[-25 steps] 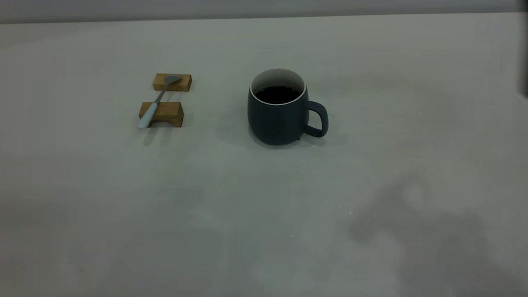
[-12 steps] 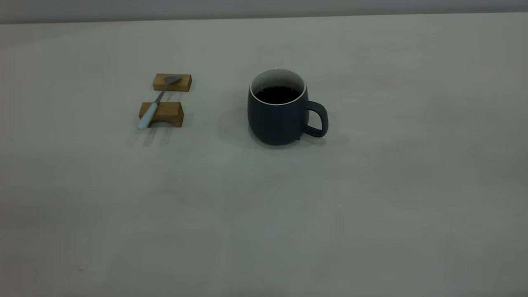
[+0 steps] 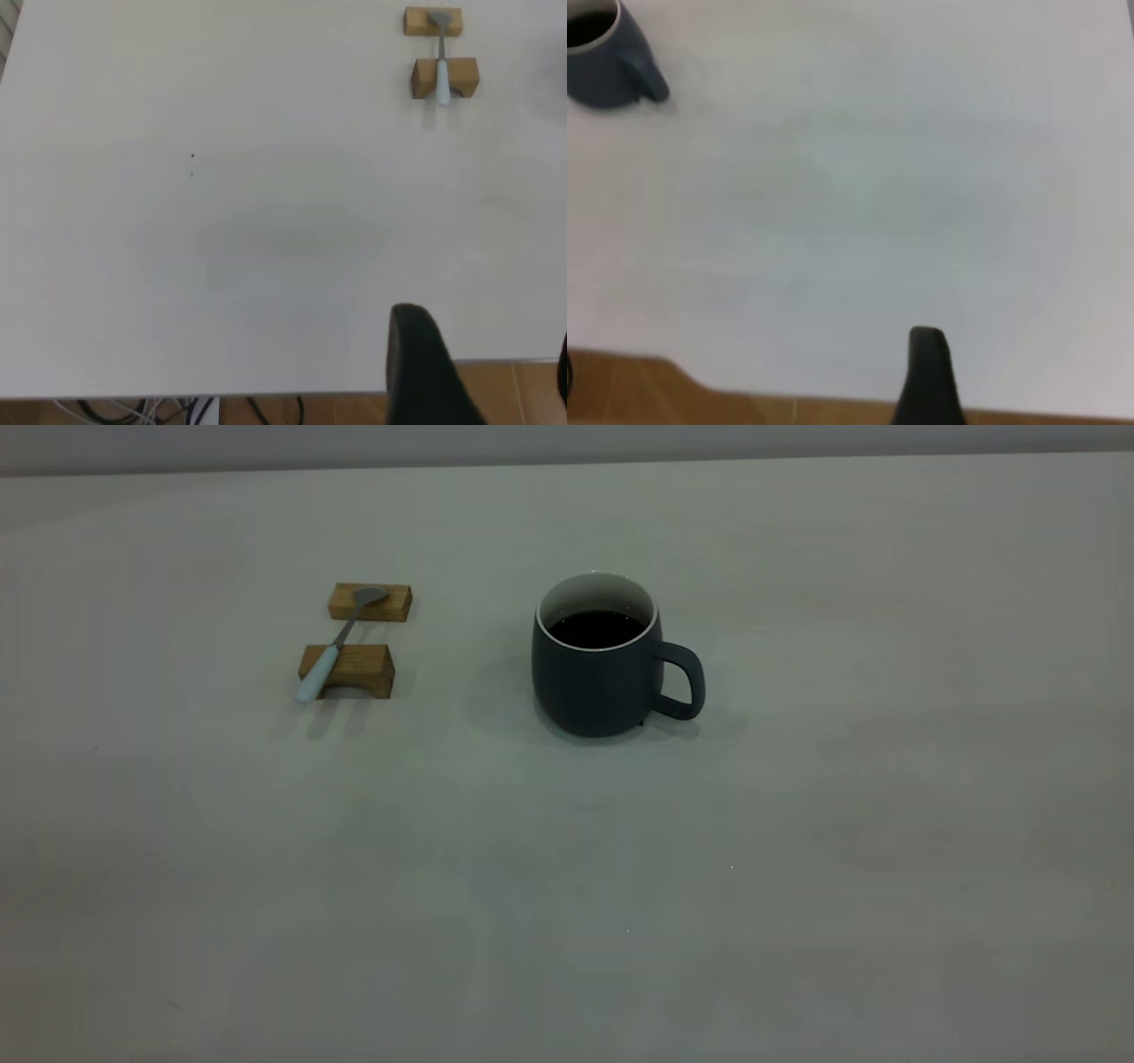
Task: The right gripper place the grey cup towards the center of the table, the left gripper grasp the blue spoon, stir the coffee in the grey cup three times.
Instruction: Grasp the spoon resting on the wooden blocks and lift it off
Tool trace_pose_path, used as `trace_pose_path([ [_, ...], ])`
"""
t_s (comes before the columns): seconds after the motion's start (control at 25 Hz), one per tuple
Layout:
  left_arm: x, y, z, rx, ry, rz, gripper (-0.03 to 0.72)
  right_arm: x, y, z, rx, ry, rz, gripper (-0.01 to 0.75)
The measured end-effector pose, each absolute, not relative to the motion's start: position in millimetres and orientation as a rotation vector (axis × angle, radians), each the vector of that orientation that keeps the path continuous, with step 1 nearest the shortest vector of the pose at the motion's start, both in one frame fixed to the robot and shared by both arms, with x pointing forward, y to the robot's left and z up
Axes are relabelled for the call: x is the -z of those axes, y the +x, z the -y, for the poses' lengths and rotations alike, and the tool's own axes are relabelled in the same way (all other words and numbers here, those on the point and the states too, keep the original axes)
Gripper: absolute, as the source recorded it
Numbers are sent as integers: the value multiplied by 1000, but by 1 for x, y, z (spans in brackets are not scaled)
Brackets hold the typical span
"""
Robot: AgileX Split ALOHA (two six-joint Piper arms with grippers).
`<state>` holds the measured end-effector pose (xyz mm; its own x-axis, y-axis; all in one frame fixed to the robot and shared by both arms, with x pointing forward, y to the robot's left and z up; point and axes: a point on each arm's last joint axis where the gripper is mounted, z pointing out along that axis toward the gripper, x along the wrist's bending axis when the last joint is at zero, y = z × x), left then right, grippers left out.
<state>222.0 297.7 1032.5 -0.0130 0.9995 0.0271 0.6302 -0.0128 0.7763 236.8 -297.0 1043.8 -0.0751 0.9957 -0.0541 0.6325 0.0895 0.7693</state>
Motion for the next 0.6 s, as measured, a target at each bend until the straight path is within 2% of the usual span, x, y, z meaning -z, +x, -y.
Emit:
trace_pose_path([
  [0.6,-1032,222,-298,-838,1700,-1700,444,-1038,237,296,-861,1550,-1715,598],
])
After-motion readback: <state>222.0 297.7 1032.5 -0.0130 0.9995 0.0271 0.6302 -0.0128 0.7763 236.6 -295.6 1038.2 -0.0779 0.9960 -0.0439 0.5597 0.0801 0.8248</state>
